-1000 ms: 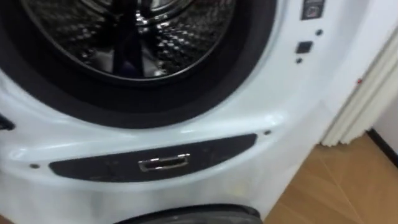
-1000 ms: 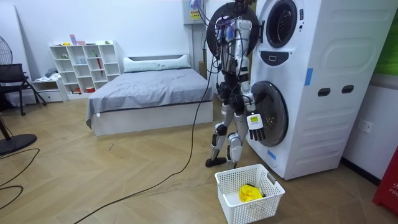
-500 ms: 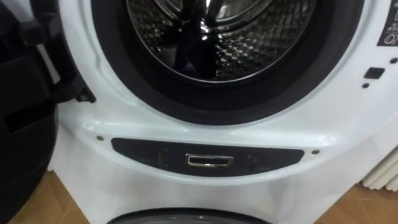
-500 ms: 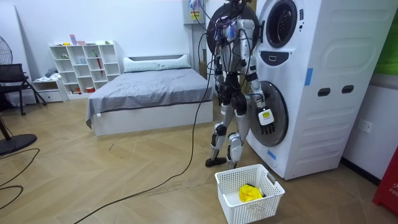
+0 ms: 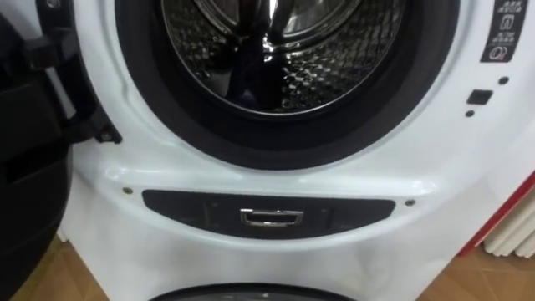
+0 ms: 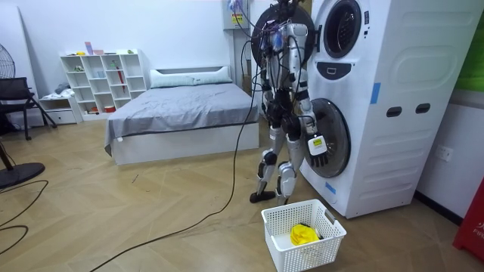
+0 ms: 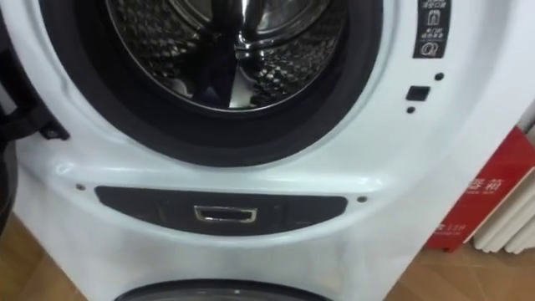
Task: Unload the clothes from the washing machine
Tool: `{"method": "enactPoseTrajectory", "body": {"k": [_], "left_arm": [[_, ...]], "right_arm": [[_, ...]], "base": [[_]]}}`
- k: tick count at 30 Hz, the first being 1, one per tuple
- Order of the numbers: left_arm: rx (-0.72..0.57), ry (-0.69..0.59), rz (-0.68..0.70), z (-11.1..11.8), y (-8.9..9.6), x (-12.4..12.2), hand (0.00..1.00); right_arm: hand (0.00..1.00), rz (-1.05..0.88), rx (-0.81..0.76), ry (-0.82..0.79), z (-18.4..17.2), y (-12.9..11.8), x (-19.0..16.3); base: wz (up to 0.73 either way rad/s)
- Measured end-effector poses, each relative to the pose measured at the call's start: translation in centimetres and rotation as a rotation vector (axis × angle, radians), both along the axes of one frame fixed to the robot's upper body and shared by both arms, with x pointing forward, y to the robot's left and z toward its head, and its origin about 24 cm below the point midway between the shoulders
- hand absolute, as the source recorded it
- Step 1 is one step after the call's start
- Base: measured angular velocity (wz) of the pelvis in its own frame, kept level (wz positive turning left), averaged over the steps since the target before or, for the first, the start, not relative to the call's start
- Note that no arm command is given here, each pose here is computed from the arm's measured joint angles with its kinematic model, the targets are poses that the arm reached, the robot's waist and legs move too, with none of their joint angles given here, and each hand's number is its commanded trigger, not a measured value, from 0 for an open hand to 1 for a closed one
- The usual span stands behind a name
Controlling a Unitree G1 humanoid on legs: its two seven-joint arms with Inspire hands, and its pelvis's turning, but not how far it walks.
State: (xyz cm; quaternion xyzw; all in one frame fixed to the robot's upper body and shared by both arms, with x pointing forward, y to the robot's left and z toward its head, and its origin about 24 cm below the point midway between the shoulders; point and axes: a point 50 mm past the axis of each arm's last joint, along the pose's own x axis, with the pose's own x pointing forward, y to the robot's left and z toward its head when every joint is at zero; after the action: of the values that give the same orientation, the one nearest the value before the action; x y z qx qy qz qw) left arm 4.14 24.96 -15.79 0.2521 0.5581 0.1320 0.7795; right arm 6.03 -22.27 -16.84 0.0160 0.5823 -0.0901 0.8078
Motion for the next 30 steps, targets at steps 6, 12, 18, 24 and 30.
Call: {"method": "enactPoseTrajectory", "body": {"k": [6,12,18,24,30], "left_arm": [[-0.085,-0.008,-0.052,-0.2,-1.5,1.3,0.0],[-0.153,-0.173,-0.16,1.2,-2.8,9.0,0.0],[-0.181,-0.248,-0.293,2.2,-4.7,12.2,0.0],[-0.21,-0.073,-0.219,0.0,-4.2,6.6,0.0],[-0.189,-0.061,-0.196,-0.1,-3.3,5.4,0.0]], "right_arm": [[0.0,0.089,-0.041,-0.03,0.5,-1.2,1.5],[0.0,0.042,-0.081,-0.092,1.1,-2.1,2.9],[0.0,0.05,-0.075,-0.167,1.7,-1.5,5.6],[0.0,-0.044,-0.037,-0.122,1.1,-1.4,3.3],[0.0,-0.146,-0.014,-0.081,0.7,-1.7,1.0]], "base": [[-0.47],[0.08],[0.17],[0.27],[0.59]]}}
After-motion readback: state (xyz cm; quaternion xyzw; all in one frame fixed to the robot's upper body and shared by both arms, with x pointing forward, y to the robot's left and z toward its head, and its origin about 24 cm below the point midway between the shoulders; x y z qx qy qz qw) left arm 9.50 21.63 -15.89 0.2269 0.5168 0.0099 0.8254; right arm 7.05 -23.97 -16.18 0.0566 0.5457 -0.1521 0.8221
